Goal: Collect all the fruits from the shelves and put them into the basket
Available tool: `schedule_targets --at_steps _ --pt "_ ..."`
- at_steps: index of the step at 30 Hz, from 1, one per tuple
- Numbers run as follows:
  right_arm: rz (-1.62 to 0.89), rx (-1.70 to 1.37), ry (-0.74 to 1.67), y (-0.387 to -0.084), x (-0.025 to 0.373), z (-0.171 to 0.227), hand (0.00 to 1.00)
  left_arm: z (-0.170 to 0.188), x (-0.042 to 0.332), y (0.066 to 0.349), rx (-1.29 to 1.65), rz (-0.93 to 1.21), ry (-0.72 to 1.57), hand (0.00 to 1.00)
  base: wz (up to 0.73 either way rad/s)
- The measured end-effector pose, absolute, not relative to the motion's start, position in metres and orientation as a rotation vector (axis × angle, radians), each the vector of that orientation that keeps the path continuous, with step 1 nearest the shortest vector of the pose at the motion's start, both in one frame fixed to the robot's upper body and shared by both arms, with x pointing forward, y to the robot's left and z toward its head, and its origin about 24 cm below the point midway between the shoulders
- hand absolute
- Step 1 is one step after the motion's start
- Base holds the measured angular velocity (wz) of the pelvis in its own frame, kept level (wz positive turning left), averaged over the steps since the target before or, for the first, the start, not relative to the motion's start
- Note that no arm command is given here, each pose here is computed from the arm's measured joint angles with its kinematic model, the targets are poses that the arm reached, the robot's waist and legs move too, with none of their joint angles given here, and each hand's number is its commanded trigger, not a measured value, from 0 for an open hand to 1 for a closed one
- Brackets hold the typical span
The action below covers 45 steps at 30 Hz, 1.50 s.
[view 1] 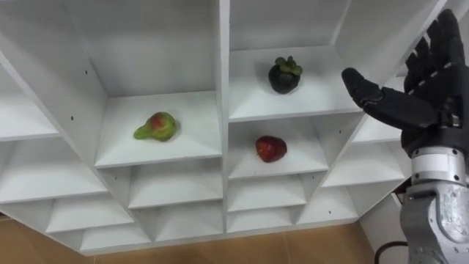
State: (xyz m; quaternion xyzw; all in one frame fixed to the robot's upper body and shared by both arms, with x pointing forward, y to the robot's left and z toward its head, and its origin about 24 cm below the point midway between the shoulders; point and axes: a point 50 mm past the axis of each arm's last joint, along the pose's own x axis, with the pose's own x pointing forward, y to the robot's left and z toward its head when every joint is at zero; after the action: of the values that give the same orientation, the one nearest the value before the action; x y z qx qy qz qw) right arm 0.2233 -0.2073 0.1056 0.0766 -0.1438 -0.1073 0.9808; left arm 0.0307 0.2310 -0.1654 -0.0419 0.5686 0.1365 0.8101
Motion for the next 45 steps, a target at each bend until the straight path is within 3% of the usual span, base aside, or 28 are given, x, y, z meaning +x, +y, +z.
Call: schedule_targets --at_steps 14,45 --pt "-0.172 0.116 -0.295 -0.201 0.224 0.106 0.0 -0.167 0.044 0.218 -0.061 0.193 1.201 1.0 0.0" --pt "-0.133 0.082 -0.302 -0.193 0.22 0.107 0.0 -0.166 0.052 0.223 -0.062 0.135 1.2 1.0 -0.03"
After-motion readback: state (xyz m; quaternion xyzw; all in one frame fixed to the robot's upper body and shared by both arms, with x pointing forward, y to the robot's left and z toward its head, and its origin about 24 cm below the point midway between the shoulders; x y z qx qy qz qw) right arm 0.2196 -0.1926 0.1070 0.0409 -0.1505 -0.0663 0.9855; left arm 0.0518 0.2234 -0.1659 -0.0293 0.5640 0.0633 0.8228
